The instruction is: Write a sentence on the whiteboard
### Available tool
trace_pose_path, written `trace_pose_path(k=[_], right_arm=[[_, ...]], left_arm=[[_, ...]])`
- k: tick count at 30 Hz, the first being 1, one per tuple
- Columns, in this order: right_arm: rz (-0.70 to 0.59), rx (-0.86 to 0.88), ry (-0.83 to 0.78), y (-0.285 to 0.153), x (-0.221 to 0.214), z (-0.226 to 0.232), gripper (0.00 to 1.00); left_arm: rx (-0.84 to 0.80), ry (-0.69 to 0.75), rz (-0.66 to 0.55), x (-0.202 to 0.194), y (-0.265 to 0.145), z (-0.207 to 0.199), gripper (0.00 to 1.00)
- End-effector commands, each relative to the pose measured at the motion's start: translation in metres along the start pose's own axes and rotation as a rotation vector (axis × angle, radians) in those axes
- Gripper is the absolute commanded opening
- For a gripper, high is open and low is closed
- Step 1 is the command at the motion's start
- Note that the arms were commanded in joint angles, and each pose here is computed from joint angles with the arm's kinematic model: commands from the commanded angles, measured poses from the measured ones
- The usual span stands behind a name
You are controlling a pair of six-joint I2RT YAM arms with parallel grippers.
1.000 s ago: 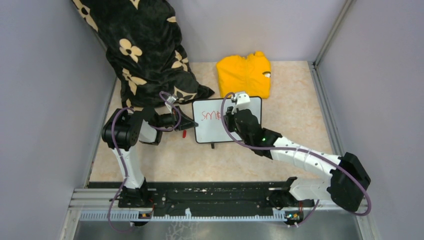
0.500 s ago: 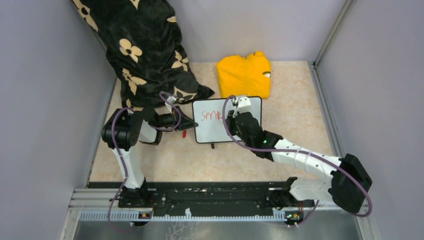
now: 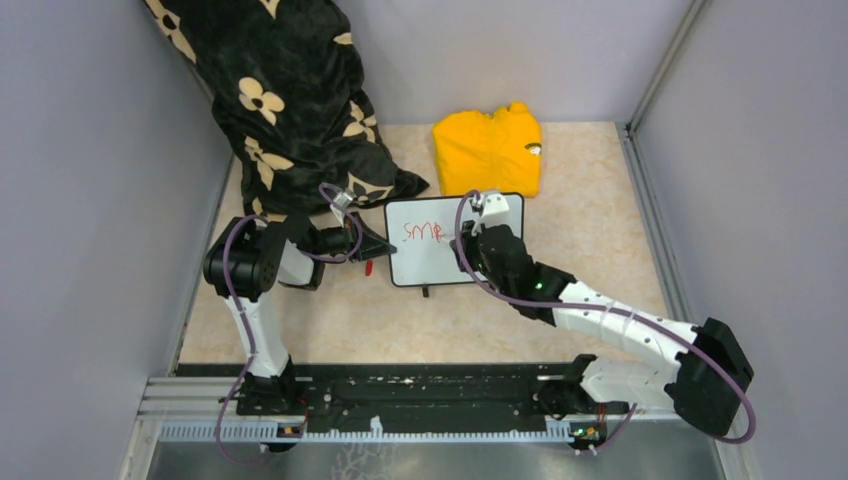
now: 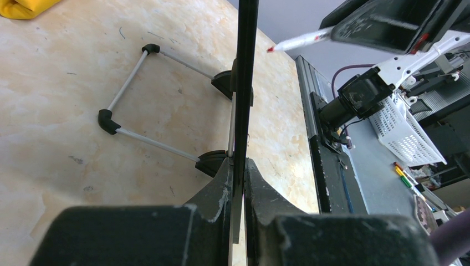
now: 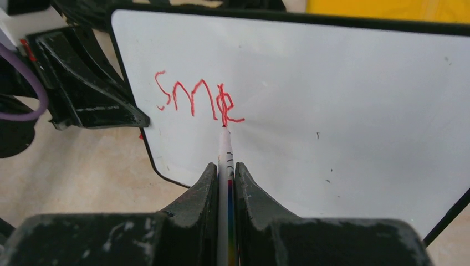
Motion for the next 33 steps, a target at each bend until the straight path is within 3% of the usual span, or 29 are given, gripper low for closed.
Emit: trace_pose_path(k=[1,19,33], right_arm=[[-0.176,-0.008,0.064,-0.017,0.066,-0.002,0.00],[-0.235,-0.050,0.057,-0.001,0.089,-0.013,0.00],[-0.186,-0.078,0.061,0.012,0.075,-0.018,0.00]], left_arm=[[-0.069,0.194,-0.008,0.012,0.004,-0.018,0.00],[-0.069,0.191,-0.004,0.011,0.005,-0.017,0.00],[-0.066,0.186,-0.004,0.011,0.005,-0.016,0.00]])
Point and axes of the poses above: each gripper's point midway between its finger pads, its own y axis out along the fingers, its own z axis along the line the jaws close on, x = y × z, the point moved 3 cm from there along -y, back along the fingers, and after that the axes turned 12 degrees about -y, right-handed, at the moved point
